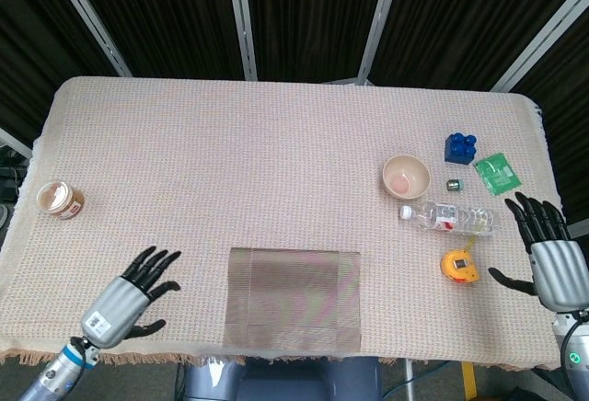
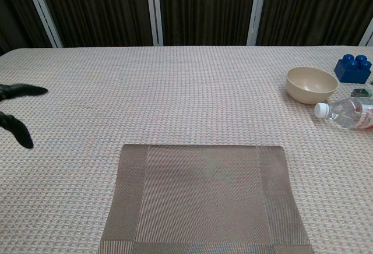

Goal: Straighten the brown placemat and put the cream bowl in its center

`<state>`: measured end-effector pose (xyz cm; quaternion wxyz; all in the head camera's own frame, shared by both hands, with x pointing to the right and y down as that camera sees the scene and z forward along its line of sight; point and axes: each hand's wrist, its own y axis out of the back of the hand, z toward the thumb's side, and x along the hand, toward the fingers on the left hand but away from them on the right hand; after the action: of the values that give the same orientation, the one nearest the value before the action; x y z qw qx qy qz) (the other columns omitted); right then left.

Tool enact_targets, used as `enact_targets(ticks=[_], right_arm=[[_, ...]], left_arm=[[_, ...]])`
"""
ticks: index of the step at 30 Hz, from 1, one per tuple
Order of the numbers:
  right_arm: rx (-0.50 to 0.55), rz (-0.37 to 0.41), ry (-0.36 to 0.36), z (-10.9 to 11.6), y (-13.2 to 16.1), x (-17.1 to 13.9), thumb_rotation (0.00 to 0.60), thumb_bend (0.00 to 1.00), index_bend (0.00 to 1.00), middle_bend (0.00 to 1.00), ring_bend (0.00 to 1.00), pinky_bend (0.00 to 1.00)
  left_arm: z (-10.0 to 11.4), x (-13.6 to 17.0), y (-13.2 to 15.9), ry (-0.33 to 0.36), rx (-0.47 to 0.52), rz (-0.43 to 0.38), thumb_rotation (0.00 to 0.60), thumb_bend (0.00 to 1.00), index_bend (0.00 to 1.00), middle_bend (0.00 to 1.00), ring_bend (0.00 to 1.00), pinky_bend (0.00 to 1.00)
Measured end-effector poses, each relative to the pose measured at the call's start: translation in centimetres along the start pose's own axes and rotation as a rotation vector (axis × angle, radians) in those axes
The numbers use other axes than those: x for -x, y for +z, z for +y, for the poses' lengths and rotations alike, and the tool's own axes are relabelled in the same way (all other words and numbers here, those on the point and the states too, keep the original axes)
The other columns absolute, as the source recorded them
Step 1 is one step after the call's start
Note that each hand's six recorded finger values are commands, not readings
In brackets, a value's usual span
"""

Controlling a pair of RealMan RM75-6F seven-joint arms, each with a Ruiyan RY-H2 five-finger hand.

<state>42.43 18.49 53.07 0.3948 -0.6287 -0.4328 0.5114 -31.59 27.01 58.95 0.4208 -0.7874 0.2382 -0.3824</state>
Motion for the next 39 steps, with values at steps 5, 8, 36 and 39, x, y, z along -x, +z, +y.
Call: enact_targets(ticks=[5, 8, 36, 39], right_arm=[[0.006, 0.0, -0.05, 0.8, 0.4, -1.9, 0.6, 0.0, 0.0, 0.0, 0.0, 0.0], [0.001, 0.001, -0.046, 0.5, 0.5, -2.3, 0.6, 0.0, 0.0, 0.0, 0.0, 0.0], [0.02, 0.02, -0.037, -0.1, 0.7, -2.1, 0.6, 0.0, 0.0, 0.0, 0.0, 0.0], [0.018, 0.018, -0.04, -0.1, 0.6, -2.1, 0.6, 0.0, 0.0, 0.0, 0.0, 0.0]], left_arm=[[-3.4, -0.3, 1.9, -0.077, -0.02, -0.071, 0.6, 0.23, 0.4, 0.0, 0.0, 0.0], [-5.2, -0.1, 2.6, -0.114, -0.045, -0.113, 0.6, 0.26, 0.4, 0.0, 0.0, 0.0], [-11.7, -3.0, 6.6, -0.154, -0.117, -0.281, 0.6, 0.37, 0.39, 0.0, 0.0, 0.0], [-12.2, -3.3, 6.9, -0.161, -0.111, -0.29, 0.6, 0.39, 0.39, 0.0, 0.0, 0.0]])
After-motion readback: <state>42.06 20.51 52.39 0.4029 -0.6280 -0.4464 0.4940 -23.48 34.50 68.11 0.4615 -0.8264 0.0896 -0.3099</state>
